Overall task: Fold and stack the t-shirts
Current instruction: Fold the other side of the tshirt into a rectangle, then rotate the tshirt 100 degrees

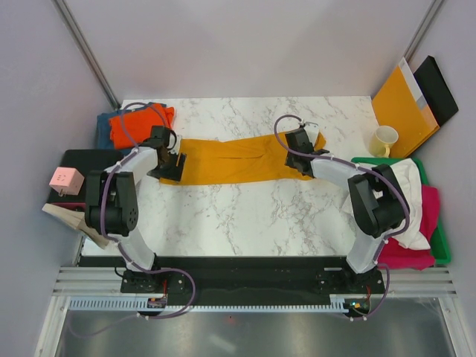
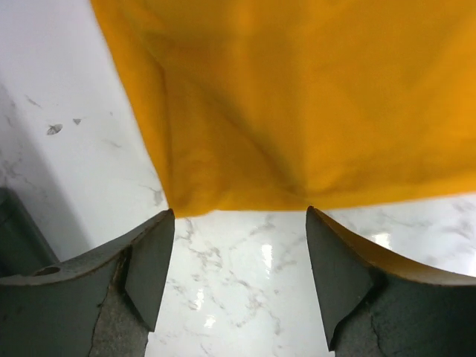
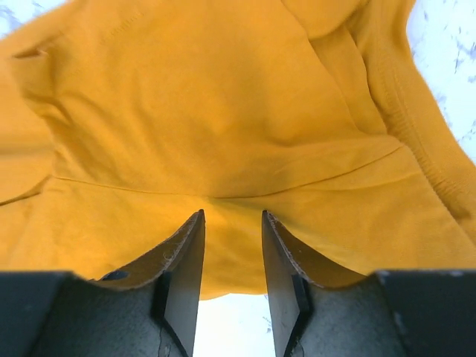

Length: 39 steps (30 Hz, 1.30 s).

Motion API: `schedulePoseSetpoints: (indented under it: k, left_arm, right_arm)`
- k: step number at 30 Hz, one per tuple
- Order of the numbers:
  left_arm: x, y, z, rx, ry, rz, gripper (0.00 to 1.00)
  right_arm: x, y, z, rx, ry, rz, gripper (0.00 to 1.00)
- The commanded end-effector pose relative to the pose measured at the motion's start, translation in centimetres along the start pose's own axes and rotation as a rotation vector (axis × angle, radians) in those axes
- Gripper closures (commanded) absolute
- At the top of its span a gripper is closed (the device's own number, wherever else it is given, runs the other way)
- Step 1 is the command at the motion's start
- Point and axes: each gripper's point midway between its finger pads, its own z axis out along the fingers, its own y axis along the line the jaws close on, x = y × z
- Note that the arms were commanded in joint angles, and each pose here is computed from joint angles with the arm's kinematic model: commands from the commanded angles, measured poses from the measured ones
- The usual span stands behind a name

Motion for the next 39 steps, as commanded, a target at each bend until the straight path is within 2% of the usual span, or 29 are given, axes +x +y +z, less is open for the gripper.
schedulePoseSetpoints:
  k: [1, 3, 5, 6, 9, 10, 11, 13, 14, 17, 22, 26, 27, 32, 39]
  left_arm:
    - [-5.3, -3.1, -6.0, 0.227, -0.226, -0.015, 0.21]
    - [-7.9, -3.7, -7.6, 0.278, -0.292, -0.023, 0.22]
    - [-9.0, -4.2, -7.3, 0.297, -0.29, -0.022, 0.25]
    - [-10.2, -4.2, -7.7, 0.299, -0.312, -0.017, 0.31]
    - [-10.5, -5.2, -5.9, 0.319, -0.258, 0.012, 0.5]
    - [-10.2, -5.8, -5.2, 0.321, -0.232, 0.028, 0.57]
    - [-9.5, -6.0, -3.9, 0.316, -0.19, 0.043, 0.69]
    - [-8.5, -6.8, -2.7, 0.32, -0.143, 0.07, 0.81]
    - [-8.0, -7.0, -2.2, 0.318, -0.121, 0.079, 0.9]
    - [-6.0, -7.4, -0.2, 0.315, -0.044, 0.092, 0.98]
    - [-3.5, -7.7, 1.4, 0.319, 0.048, 0.119, 0.98]
    - [-1.3, -8.3, 1.9, 0.335, 0.139, 0.163, 0.98]
    - [-0.8, -8.6, 2.0, 0.345, 0.159, 0.171, 0.98]
    - [3.6, -10.8, 2.0, 0.393, 0.314, 0.255, 0.98]
    - [7.5, -14.4, -0.1, 0.453, 0.384, 0.387, 0.98]
  right_arm:
    - [-5.7, 2.7, -2.4, -0.103, -0.118, 0.034, 0.56]
    - [-5.7, 3.2, -1.9, -0.108, -0.103, 0.019, 0.57]
    - [-6.0, 4.0, -1.1, -0.111, -0.092, 0.009, 0.61]
    - [-5.7, 4.1, -0.7, -0.104, -0.074, -0.002, 0.64]
    - [-5.7, 4.5, 0.6, -0.075, -0.043, -0.011, 0.69]
    - [-5.4, 4.5, 0.9, -0.068, -0.031, -0.005, 0.7]
    - [-4.7, 4.4, 1.5, -0.062, -0.013, -0.004, 0.71]
    - [-4.3, 4.3, 2.2, -0.052, 0.005, 0.008, 0.75]
    - [-3.7, 4.2, 2.8, -0.042, 0.021, 0.015, 0.78]
    - [-2.5, 3.6, 3.9, -0.009, 0.066, 0.021, 0.86]
    - [-1.8, 3.1, 5.2, 0.035, 0.109, 0.017, 0.91]
    - [-0.4, 1.7, 6.8, 0.098, 0.19, 0.011, 0.9]
    - [-1.2, 2.1, 7.1, 0.092, 0.189, 0.021, 0.9]
    - [0.0, 1.0, 9.2, 0.133, 0.284, 0.005, 0.87]
    - [-2.4, 1.5, 10.8, 0.129, 0.271, 0.032, 0.84]
